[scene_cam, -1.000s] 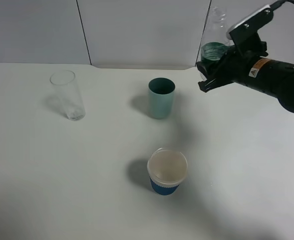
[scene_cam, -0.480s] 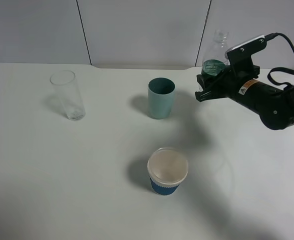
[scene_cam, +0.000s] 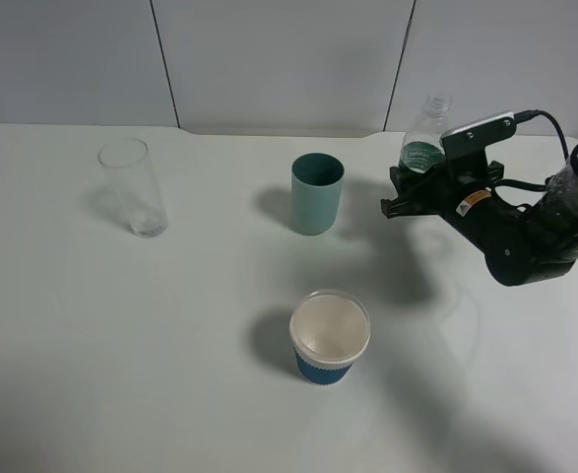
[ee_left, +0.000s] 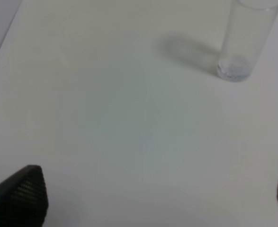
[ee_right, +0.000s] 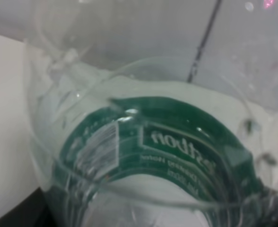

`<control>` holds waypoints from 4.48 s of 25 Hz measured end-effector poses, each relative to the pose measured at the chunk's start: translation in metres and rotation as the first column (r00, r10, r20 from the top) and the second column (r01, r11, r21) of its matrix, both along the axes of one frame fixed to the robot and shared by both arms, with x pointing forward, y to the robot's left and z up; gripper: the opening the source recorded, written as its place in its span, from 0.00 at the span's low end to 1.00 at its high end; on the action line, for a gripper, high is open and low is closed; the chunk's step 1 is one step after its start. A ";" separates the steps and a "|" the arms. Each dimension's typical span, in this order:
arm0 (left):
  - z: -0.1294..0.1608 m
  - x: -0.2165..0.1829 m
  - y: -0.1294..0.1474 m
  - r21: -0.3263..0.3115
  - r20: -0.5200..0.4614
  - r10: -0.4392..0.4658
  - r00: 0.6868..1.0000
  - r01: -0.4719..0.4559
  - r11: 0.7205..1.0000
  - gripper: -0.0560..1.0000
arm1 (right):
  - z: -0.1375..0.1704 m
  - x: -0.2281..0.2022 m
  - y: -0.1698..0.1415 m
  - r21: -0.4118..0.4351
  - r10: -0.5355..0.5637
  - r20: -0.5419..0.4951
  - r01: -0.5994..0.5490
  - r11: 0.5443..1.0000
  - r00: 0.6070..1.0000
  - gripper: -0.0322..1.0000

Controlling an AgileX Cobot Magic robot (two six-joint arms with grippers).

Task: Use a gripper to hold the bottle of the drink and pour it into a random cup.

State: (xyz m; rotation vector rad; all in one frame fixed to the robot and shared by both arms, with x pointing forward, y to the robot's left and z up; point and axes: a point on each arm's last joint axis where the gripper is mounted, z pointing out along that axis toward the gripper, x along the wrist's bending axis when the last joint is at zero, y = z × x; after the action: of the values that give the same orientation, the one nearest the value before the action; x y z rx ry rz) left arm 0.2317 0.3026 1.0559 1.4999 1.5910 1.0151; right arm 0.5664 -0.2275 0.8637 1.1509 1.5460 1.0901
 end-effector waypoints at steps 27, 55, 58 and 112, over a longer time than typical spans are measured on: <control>0.000 0.000 0.000 0.000 0.000 0.000 1.000 0.000 1.000 0.98 | -0.018 -0.002 -0.002 0.049 -0.027 -0.031 0.029 0.998 0.999 0.58; 0.000 0.000 0.000 0.000 0.000 0.000 1.000 0.000 1.000 0.98 | -0.016 -0.004 0.003 0.113 -0.029 -0.034 0.033 0.993 0.999 0.90; 0.000 0.000 0.000 0.000 0.000 0.000 1.000 0.000 1.000 0.98 | -0.006 -0.003 0.004 0.121 -0.027 -0.007 0.027 0.992 1.000 0.90; 0.000 0.000 0.000 -0.001 0.000 -0.001 1.000 0.001 1.000 0.98 | 0.308 -0.223 -0.080 0.009 -0.215 0.139 0.216 0.976 0.967 0.90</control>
State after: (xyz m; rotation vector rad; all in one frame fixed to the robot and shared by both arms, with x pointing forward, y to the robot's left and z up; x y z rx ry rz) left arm 0.2317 0.3025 1.0559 1.4996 1.5907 1.0139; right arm 0.3438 -0.3076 1.1713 1.1832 1.2830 0.9966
